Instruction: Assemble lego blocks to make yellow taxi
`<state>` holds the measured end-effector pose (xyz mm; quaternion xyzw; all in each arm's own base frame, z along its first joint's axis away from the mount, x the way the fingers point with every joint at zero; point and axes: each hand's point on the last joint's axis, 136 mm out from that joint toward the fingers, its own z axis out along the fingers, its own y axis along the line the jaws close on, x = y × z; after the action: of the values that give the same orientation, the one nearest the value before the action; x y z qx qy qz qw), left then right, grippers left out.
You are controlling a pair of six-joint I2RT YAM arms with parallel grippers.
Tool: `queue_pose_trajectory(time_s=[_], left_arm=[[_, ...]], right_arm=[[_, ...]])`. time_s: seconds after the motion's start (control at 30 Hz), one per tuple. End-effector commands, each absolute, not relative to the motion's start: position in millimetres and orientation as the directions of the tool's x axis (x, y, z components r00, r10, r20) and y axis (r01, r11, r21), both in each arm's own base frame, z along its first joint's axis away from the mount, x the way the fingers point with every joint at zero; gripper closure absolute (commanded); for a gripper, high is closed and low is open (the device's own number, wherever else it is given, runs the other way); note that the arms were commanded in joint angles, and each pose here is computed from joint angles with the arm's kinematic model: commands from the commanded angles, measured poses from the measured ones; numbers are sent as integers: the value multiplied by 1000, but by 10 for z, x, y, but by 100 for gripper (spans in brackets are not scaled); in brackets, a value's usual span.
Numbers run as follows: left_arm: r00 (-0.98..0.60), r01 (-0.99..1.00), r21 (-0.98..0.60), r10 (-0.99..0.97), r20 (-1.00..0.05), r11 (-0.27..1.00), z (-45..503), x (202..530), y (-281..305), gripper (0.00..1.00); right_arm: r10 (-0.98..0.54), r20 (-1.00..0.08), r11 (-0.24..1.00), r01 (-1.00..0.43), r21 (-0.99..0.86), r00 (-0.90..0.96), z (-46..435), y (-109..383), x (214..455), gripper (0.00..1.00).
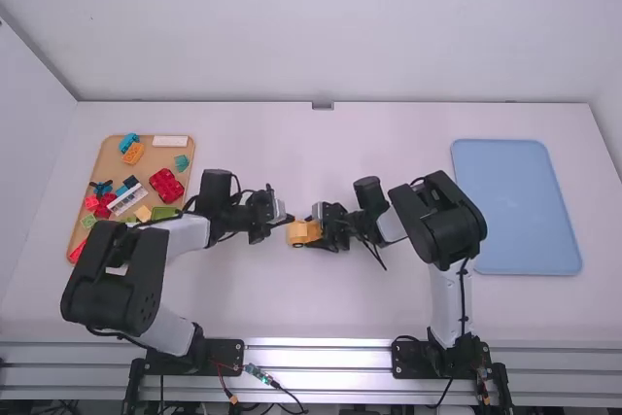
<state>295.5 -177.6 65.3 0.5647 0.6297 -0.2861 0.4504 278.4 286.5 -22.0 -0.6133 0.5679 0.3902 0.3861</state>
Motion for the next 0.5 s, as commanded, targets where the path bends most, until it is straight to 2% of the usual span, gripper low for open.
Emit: queue_pose_trajectory(time_s=[0.0, 0.17, 0.47], left_arm=[[56, 978, 146, 480, -875, 152, 517, 2853, -1861, 98], [51, 981, 140, 524, -850, 132, 352, 2822, -1960, 98], [-8, 974, 119, 556, -831, 193, 150, 2943, -1911, 98]], right_arm=[[-386, -922, -71, -997, -13, 39, -248, 2872, 2748, 49], [-386, -922, -71, -997, -13, 40, -247, 2872, 2749, 49], [-387, -921, -71, -997, -12, 39, -248, 2872, 2747, 49]])
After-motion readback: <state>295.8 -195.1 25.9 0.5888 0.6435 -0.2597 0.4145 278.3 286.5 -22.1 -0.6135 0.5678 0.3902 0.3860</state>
